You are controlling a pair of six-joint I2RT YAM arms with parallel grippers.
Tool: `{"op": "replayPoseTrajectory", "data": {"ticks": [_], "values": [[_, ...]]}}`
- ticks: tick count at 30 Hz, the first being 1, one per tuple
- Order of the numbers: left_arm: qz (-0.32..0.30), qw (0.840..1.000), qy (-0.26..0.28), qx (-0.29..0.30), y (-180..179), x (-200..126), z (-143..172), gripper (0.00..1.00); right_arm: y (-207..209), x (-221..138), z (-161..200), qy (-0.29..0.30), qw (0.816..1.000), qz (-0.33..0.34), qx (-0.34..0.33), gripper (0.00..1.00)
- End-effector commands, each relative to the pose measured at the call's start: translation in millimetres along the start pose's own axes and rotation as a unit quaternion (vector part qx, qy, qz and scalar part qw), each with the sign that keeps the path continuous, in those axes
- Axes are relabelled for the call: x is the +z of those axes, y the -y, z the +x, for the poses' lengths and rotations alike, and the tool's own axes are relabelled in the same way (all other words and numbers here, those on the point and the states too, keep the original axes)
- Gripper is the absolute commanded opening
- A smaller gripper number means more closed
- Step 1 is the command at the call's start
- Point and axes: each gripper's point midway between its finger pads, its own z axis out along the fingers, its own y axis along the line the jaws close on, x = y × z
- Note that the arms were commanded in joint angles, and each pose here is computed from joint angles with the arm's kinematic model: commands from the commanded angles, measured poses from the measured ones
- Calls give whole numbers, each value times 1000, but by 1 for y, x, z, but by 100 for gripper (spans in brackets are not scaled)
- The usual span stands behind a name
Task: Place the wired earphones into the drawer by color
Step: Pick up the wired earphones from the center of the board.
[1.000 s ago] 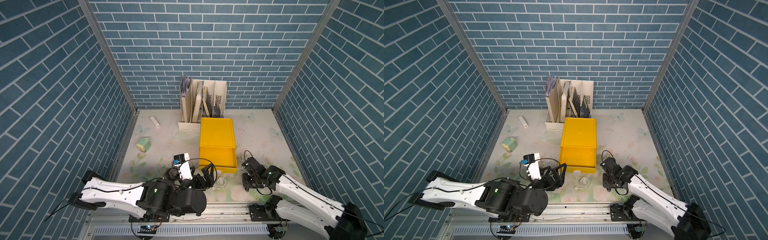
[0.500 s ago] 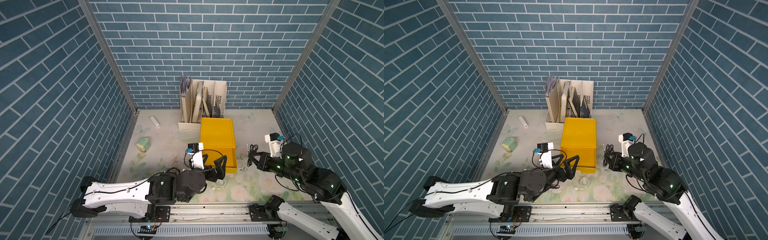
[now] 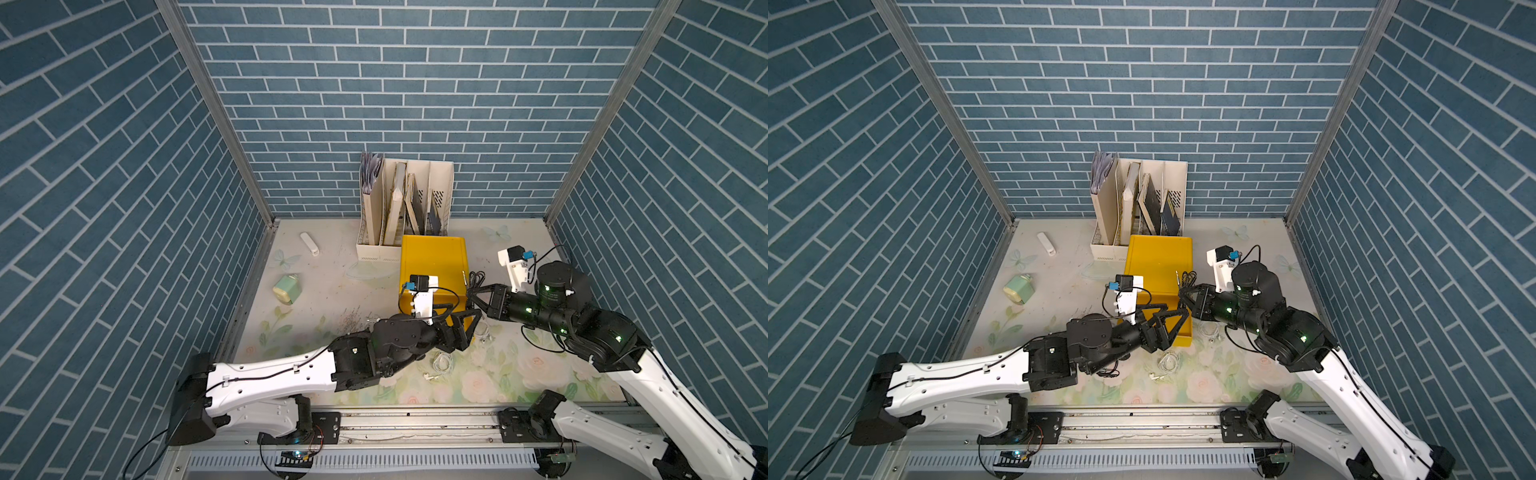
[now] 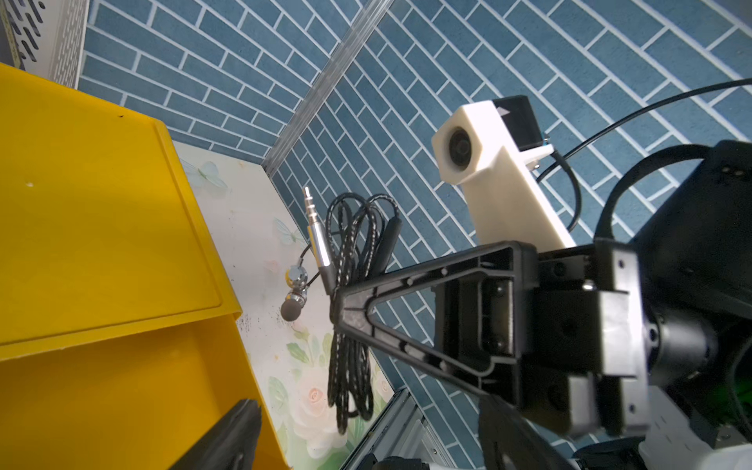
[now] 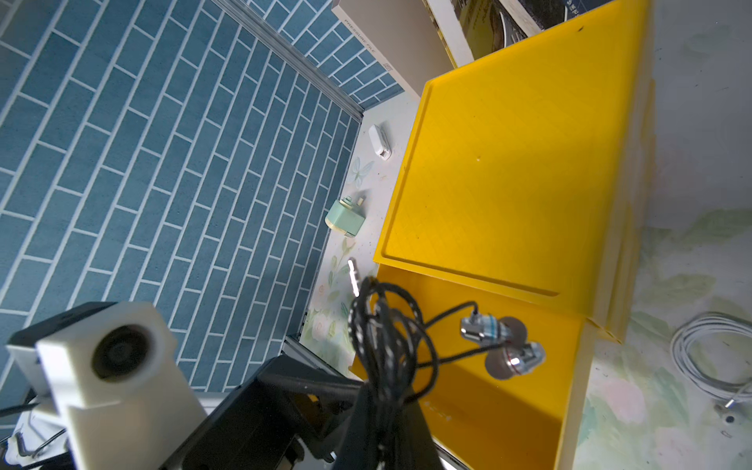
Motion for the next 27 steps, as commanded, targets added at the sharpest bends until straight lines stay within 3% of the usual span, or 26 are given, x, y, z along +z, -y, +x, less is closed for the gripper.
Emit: {"op": "replayPoseTrajectory", "data": {"ticks": [1,6,10,15,27], "values": [[29,999,10,-14,11,2,-7,84,-18,-3,-10,16,999,-35,-26,0],[28,999,12,-19,7,8,-6,67,-20,-1,-10,16,999,-42,-24,0],[24,999,17,-25,2,9,-9,47,-22,-1,-10,17,998,-48,-21,0],[20,999,23,-26,-3,10,-14,41,-26,4,-8,11,998,-68,-14,0],[7,999,17,-30,-20,17,-21,4,-31,12,-2,-4,996,-90,-12,0]]}}
